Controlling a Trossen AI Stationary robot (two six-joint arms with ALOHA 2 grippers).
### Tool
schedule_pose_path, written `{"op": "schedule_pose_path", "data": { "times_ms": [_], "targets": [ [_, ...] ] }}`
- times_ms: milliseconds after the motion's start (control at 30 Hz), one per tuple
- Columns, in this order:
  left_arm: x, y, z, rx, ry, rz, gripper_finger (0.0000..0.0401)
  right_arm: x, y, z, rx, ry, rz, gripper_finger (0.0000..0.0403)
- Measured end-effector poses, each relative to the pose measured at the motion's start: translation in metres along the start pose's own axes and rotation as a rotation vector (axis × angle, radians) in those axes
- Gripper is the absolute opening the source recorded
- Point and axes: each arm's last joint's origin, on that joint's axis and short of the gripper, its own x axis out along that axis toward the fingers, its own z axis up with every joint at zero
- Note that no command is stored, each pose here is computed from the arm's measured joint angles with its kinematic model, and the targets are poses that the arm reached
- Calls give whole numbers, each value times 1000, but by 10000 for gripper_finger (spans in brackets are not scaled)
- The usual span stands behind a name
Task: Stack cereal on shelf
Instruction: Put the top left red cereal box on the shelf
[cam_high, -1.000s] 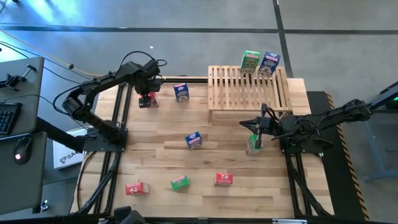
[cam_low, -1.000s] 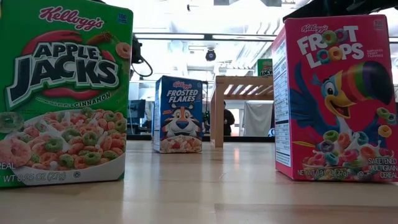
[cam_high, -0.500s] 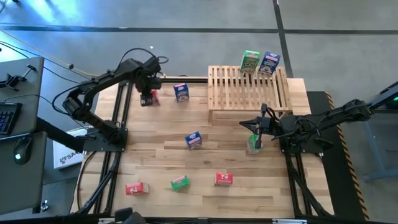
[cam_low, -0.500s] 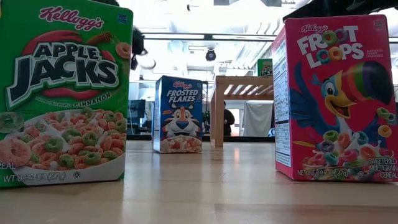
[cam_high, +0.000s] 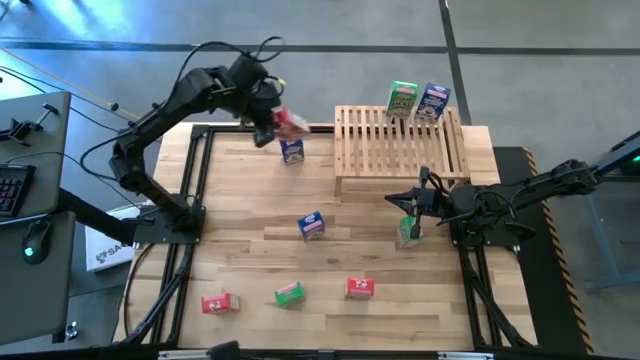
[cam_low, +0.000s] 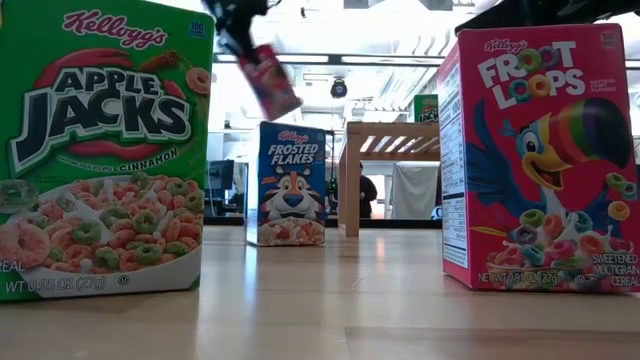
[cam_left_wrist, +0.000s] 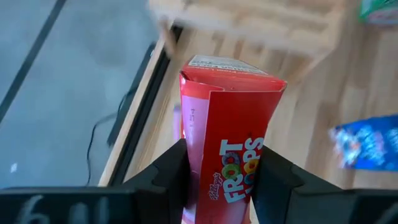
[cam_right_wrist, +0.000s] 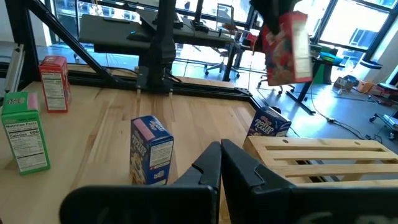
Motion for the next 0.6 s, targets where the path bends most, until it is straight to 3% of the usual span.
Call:
{"op": "schedule_pose_path", "data": {
  "times_ms": [367,467,600],
  "targets": [
    [41,-19,79,153,-35,-58,124,0,0,0,-2,-1,12,0],
    [56,-29,90,199,-40,-77,122,0,0,0,7,0,3,0],
    [66,-46,92,266,-25,-107,118,2,-8,4,78,-29,-110,5]
  ]
}}
